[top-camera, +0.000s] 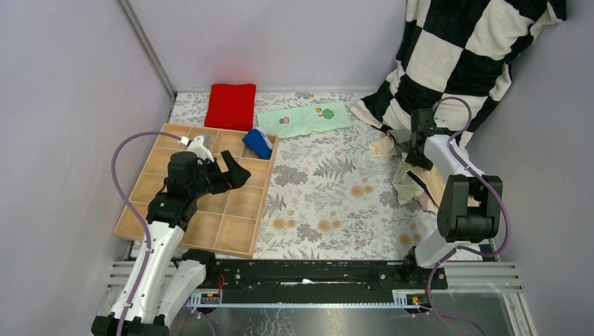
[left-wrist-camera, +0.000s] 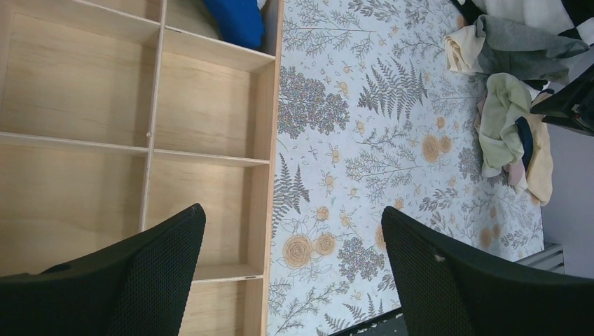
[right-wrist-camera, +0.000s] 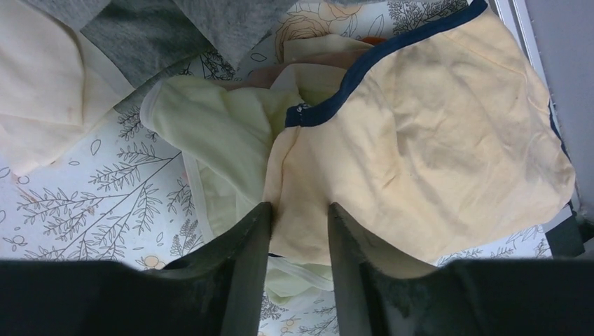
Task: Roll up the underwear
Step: Pick up the underwear from the corner of the board.
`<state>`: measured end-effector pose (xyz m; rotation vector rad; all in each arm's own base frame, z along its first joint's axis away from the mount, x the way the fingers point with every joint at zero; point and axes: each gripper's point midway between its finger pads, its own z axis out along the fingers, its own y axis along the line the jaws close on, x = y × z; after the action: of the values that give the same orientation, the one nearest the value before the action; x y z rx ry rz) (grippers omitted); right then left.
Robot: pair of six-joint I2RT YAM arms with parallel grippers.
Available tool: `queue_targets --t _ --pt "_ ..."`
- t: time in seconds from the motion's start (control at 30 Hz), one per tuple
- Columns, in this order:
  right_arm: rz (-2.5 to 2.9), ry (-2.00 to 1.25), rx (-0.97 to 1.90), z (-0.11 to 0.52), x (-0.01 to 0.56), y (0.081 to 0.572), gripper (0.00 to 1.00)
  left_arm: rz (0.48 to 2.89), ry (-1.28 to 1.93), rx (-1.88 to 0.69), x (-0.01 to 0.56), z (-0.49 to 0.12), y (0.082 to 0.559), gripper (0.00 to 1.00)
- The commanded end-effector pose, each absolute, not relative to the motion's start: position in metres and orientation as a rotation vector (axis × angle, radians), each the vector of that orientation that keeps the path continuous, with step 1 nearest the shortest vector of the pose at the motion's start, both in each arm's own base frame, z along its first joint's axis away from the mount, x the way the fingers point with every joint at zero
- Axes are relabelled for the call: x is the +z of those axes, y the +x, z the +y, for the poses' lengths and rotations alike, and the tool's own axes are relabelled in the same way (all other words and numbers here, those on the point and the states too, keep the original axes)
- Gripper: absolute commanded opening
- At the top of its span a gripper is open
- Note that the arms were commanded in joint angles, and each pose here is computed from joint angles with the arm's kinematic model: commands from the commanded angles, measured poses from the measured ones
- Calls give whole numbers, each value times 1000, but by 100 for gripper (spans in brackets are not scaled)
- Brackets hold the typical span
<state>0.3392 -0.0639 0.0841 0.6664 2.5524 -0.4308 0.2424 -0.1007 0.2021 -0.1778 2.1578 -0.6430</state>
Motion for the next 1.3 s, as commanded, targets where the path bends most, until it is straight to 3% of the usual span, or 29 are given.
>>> queue_targets --t 0.0,0.13,0.33,0.73,0.8,1.13,1.27 --pt "2484 685 -469 -74 101 350 37 2108 -152 -651 209 -101 247 99" --pt "2420 689 -474 -77 124 351 14 2108 -154 -649 209 -101 248 99" --pt "2290 708 -488 -85 184 345 0 2109 -157 -647 209 -100 247 99" --pt "1978 582 -17 -30 389 315 0 2102 -160 -640 211 -99 247 99" --pt "1952 468 146 8 421 311 0 2101 -166 -633 211 -98 248 99" --pt "2012 -45 888 212 442 267 0 2102 -261 -548 220 -83 251 99" --pt "1997 -119 1058 245 442 243 0 2019 -311 -521 235 -74 248 99"
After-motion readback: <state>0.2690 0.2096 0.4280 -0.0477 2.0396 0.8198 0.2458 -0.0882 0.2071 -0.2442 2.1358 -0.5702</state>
